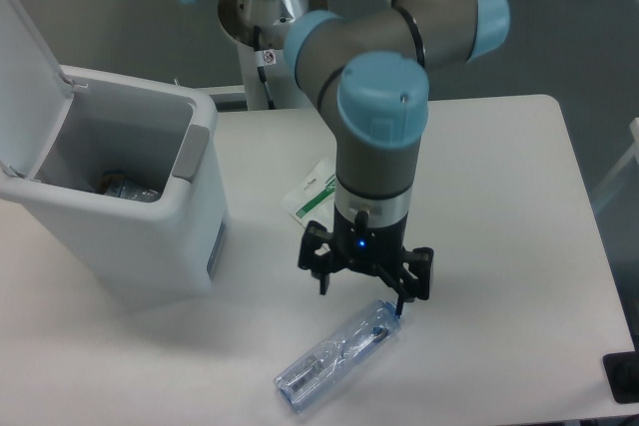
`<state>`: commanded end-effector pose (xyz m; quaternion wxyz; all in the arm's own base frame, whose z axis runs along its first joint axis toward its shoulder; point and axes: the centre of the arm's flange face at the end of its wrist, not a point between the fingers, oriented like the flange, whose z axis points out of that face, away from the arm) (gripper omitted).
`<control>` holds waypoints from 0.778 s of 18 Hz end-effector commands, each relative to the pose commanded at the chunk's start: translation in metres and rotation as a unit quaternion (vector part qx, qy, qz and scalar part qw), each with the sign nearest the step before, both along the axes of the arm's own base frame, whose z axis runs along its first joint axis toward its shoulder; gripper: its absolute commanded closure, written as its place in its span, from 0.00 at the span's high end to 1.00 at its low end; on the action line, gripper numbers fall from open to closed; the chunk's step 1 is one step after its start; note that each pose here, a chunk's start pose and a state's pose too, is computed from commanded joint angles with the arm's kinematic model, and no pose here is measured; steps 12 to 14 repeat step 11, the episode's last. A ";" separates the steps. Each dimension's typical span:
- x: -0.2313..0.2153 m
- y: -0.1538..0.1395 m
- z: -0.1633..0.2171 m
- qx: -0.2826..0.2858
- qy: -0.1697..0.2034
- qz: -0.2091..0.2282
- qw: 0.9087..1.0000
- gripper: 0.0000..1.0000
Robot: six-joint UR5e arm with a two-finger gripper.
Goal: Open the trash can
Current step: 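Move the gripper away from the can toward the water bottle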
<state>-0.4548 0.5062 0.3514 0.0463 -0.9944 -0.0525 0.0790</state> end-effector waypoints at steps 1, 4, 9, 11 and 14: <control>-0.018 -0.022 -0.001 -0.003 0.003 0.006 1.000 1.00; -0.055 -0.070 -0.007 -0.012 -0.003 0.019 1.000 1.00; -0.072 -0.113 -0.006 -0.029 0.000 -0.049 0.998 1.00; -0.071 -0.114 -0.007 -0.036 0.001 -0.086 0.996 1.00; -0.071 -0.114 -0.007 -0.036 0.001 -0.086 0.996 1.00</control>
